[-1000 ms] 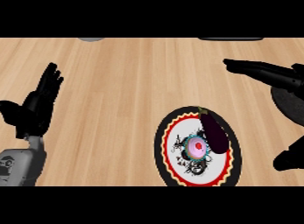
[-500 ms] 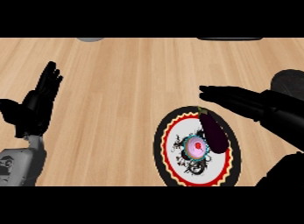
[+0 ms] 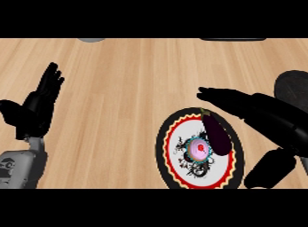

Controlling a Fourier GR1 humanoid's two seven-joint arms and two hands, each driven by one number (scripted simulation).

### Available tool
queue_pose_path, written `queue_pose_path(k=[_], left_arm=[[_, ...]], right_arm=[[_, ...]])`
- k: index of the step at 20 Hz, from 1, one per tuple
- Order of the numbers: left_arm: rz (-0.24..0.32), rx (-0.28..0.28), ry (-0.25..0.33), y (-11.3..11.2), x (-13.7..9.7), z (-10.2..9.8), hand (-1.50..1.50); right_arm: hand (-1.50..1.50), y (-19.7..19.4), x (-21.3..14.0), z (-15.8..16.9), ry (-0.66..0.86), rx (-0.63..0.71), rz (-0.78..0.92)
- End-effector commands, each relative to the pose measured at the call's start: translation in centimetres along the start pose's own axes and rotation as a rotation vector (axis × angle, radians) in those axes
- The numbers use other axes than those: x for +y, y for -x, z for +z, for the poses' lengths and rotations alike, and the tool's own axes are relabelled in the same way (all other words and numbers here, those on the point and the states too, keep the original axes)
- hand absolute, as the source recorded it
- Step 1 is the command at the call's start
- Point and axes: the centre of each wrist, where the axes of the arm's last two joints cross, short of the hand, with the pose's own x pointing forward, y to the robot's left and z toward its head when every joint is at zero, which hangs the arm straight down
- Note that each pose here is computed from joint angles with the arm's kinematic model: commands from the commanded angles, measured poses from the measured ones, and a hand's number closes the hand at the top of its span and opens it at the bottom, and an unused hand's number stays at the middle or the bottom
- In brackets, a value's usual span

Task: Pick the cupcake from the plate and place it in the pan

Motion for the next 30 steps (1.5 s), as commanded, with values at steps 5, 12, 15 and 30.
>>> queue_pose_path(k=[5, 12, 15, 30], left_arm=[[-0.013, 0.009, 0.007, -0.4, -0.1, 0.5, 0.0], [-0.01, -0.022, 0.002, 0.1, 1.2, 0.8, 0.0], [0.013, 0.01, 0.006, -1.2, -0.6, 1.4, 0.0], [0.004, 0.003, 0.015, 0.7, 0.1, -1.2, 0.0]], right_arm=[[-1.5, 0.8, 2.6, -3.5, -0.101, 0.012, 0.003], [-1.5, 1.9, 3.1, -2.6, -0.166, -0.005, 0.056], [-1.5, 1.1, 3.9, -3.1, -0.171, 0.02, 0.078], [-1.5, 0.2, 6.8, -5.4, -0.271, 0.144, 0.243]])
